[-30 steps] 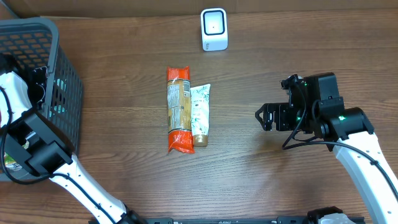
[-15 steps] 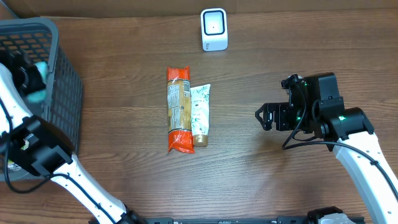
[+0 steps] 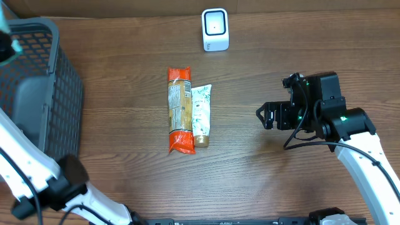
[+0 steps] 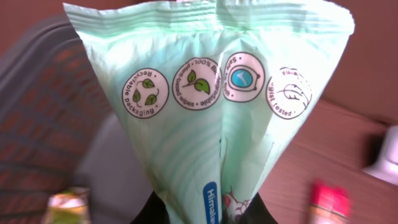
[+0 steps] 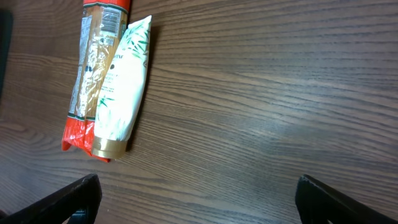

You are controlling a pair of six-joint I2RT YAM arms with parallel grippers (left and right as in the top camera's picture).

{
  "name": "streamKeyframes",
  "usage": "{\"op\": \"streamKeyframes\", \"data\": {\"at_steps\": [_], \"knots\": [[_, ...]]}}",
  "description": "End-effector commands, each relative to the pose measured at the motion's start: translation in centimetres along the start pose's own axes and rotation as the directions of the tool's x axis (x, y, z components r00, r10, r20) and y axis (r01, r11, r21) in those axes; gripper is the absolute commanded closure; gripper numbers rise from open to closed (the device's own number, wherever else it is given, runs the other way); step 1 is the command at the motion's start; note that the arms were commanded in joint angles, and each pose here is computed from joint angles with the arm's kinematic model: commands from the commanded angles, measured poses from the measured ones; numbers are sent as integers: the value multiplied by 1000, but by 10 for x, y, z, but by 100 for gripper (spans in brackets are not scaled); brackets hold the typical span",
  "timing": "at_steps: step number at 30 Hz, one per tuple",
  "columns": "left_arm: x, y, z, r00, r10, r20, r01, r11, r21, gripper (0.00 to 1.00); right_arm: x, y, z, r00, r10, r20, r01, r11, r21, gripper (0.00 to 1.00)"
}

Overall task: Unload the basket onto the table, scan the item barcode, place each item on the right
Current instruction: 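Lift the green tissue pack out and lay it right of the white tube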

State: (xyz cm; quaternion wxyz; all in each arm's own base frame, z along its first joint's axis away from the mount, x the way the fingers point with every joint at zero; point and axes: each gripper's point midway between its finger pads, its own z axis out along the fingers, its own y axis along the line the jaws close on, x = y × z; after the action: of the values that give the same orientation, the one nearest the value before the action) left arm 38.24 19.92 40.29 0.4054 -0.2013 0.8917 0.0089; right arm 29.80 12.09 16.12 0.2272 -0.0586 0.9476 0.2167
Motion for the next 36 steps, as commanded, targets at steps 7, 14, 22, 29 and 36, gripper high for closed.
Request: {"op": "streamKeyframes", "data": {"at_steps": [7, 14, 22, 29, 36], "knots": [[75, -169, -9, 940, 284, -187, -196, 903, 383, 96, -8, 6, -5, 1000, -8, 24, 8, 1000, -13, 0], [141, -234, 5, 839, 439, -321, -281, 855, 436, 96, -4, 5, -5, 1000, -2, 7, 2, 1000, -9, 0], [203, -276, 41, 760, 488, -429, -284, 843, 456, 95, -4, 5, -5, 1000, -1, 7, 2, 1000, -9, 0], [265, -320, 74, 729, 506, -460, -265, 829, 493, 95, -9, 5, -5, 998, 64, 27, -64, 998, -14, 0], [343, -367, 91, 708, 512, -487, -172, 794, 584, 96, -15, 5, -5, 995, 88, 50, -87, 996, -15, 0]]}}
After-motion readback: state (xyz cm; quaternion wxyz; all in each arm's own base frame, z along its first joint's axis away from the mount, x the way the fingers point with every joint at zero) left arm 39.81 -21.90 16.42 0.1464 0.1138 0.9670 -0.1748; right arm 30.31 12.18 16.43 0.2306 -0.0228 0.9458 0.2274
